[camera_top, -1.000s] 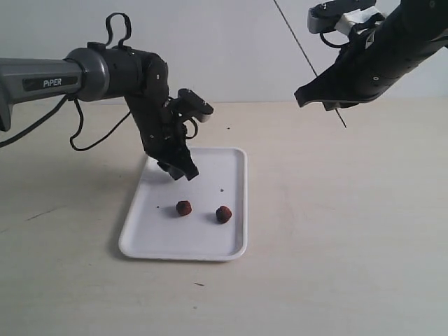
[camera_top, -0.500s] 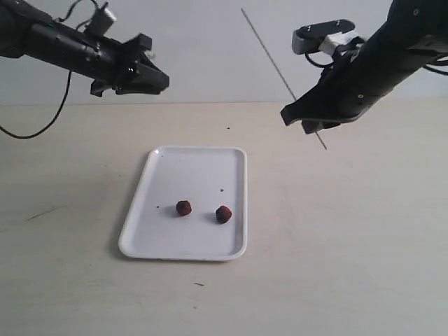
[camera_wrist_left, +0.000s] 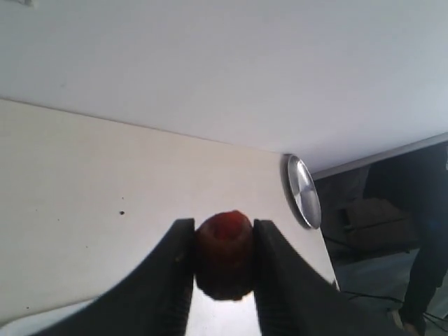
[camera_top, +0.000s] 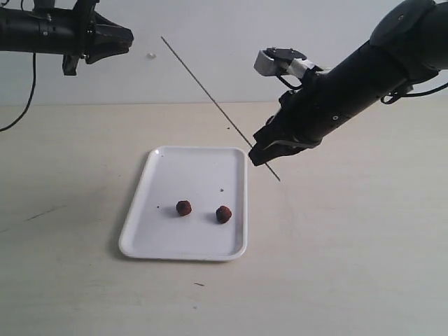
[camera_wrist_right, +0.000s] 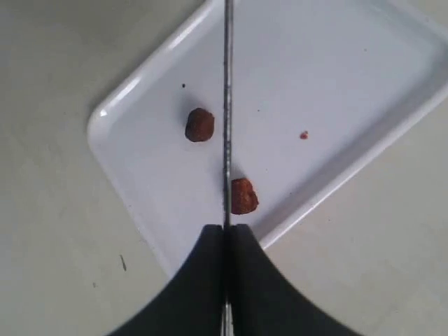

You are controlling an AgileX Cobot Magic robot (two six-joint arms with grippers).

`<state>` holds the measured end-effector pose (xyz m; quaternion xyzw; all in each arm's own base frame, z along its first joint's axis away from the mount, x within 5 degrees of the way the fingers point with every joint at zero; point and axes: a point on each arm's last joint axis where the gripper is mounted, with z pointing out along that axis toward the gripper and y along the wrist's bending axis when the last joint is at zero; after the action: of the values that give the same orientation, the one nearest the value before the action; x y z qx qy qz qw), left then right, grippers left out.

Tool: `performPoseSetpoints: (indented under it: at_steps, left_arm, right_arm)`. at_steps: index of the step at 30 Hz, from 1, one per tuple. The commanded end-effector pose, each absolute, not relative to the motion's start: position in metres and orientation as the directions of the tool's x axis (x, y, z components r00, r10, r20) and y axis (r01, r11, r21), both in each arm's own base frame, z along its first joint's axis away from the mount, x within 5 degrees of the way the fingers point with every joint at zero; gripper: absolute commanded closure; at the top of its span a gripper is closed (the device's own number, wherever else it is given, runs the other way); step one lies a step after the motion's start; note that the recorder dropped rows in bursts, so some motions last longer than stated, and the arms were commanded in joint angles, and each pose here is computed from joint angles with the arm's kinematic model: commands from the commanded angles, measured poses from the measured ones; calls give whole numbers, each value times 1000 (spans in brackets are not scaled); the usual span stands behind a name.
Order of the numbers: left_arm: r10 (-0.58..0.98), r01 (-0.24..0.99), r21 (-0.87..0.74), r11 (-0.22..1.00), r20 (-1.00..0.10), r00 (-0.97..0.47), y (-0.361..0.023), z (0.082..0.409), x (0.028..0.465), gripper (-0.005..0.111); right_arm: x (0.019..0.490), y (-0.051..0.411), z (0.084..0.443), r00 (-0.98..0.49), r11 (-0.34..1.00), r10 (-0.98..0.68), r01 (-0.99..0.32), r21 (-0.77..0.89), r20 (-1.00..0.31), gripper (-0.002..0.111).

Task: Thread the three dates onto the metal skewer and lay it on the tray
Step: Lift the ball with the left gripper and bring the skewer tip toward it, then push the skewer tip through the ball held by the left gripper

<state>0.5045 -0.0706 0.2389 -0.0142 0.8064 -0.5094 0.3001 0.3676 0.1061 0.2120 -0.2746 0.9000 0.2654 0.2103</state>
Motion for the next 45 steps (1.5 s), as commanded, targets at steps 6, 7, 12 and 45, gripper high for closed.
performPoseSetpoints:
  at_steps: [6, 7, 12, 45]
  left_arm:
    - [-374, 321, -827, 461, -509, -775, -71, 251, 507, 79]
    - [-373, 322, -827, 460, -509, -776, -72, 251, 506, 79]
    - [-364, 328, -827, 456, -510, -779, -74, 251, 506, 79]
    - [-291, 382, -825, 417, -519, -804, -93, 253, 498, 79]
  right_arm:
    - [364, 113, 211, -747, 646, -392, -639, 417, -538, 108]
    - [364, 116, 208, -744, 636, -399, -646, 422, -536, 108]
    - [364, 129, 198, -741, 616, -422, -657, 435, -522, 108]
    - [373, 133, 202, -772, 659, -312, -596, 459, -554, 108]
